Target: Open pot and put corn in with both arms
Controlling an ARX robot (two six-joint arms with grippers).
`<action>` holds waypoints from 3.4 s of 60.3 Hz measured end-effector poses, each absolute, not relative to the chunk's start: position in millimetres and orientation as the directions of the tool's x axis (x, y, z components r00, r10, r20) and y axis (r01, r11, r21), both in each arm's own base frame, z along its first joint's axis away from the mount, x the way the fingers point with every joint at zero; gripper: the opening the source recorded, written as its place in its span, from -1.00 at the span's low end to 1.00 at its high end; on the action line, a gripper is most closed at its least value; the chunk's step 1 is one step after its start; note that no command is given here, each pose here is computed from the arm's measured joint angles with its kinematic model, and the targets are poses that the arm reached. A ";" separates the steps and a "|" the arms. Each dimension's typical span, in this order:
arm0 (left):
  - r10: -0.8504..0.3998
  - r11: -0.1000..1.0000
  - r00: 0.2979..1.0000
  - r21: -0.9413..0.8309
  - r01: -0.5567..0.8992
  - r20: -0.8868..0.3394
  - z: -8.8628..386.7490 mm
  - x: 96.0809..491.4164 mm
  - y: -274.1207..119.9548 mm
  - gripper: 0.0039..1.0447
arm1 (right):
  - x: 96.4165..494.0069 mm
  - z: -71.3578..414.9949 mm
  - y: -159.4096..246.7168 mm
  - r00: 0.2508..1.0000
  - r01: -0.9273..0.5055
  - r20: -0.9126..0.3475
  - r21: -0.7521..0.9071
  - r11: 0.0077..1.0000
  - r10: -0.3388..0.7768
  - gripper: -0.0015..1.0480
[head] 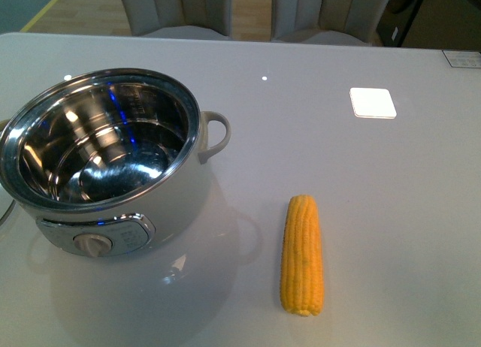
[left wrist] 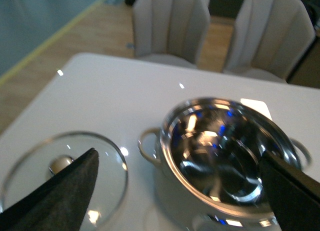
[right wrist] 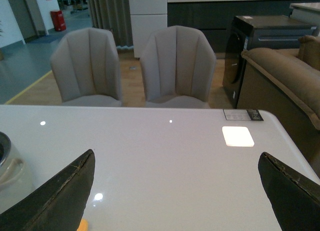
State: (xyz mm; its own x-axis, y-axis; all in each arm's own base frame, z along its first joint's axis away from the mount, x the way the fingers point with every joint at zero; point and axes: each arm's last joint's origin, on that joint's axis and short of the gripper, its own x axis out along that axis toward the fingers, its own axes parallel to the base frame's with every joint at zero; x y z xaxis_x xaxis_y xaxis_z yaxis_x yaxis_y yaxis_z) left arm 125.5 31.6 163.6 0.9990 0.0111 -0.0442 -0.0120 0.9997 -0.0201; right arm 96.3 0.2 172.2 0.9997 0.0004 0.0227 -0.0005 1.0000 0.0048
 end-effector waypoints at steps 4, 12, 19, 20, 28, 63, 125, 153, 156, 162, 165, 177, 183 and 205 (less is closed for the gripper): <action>0.011 1.000 1.000 -0.006 -0.011 -0.005 167.9 124.0 27.6 0.26 | 96.3 172.2 0.2 1.000 0.000 0.023 0.004 1.000 0.000 0.83; 0.011 1.000 1.000 -0.003 -0.011 0.007 169.7 120.3 20.6 -0.18 | 96.3 172.2 0.1 1.000 0.000 0.023 0.004 1.000 0.000 0.83; 0.010 1.000 1.000 -0.003 -0.009 0.009 170.2 116.9 15.1 -0.63 | 96.3 172.2 0.2 1.000 0.000 0.023 0.005 1.000 0.000 0.83; 0.007 1.000 1.000 -0.003 -0.007 0.010 170.3 116.4 14.3 -0.70 | 96.3 172.2 0.1 1.000 0.000 0.023 0.004 1.000 0.000 0.83; 0.024 1.000 1.000 -0.004 -0.024 0.011 170.3 113.7 9.9 -0.94 | 96.3 172.2 0.1 1.000 0.000 0.023 0.004 1.000 0.000 0.83; 0.003 1.000 1.000 -0.004 -0.003 0.006 167.0 97.4 0.2 -0.94 | 96.3 172.2 0.1 1.000 0.000 0.023 0.004 1.000 0.000 0.83; 0.003 1.000 1.000 -0.004 -0.003 0.007 167.1 97.3 0.2 0.88 | 104.2 160.7 4.0 0.737 0.329 -0.661 0.171 0.929 -0.140 0.83; 0.003 1.000 1.000 -0.004 -0.003 0.008 167.1 97.3 0.2 0.88 | 165.2 152.8 35.4 0.706 0.283 -0.705 0.200 0.938 -0.063 0.83; 0.003 1.000 1.000 -0.004 -0.003 0.008 167.1 97.3 0.2 0.88 | 173.4 149.9 39.5 0.701 0.277 -0.710 0.192 0.942 -0.061 0.83; 0.003 1.000 1.000 -0.004 -0.003 0.008 167.1 97.3 0.2 0.88 | 192.8 143.2 50.9 0.688 0.253 -0.724 0.176 0.951 -0.049 0.83; 0.003 1.000 1.000 -0.004 -0.003 0.008 167.1 97.3 0.2 0.88 | 201.1 141.4 55.6 0.688 0.245 -0.724 0.173 0.954 -0.045 0.83; 0.003 1.000 1.000 -0.004 -0.003 0.008 167.1 97.3 0.2 0.88 | 251.9 116.1 84.3 0.652 0.108 -0.757 0.151 0.983 0.044 0.83; 0.003 1.000 1.000 -0.004 -0.003 0.008 167.1 97.3 0.2 0.88 | 264.1 101.4 89.5 0.631 0.064 -0.773 0.134 0.989 0.063 0.83; 0.003 1.000 1.000 -0.004 -0.003 0.008 167.1 97.3 0.2 0.88 | 290.9 67.5 116.5 0.556 -0.092 -0.815 0.136 0.986 0.164 0.83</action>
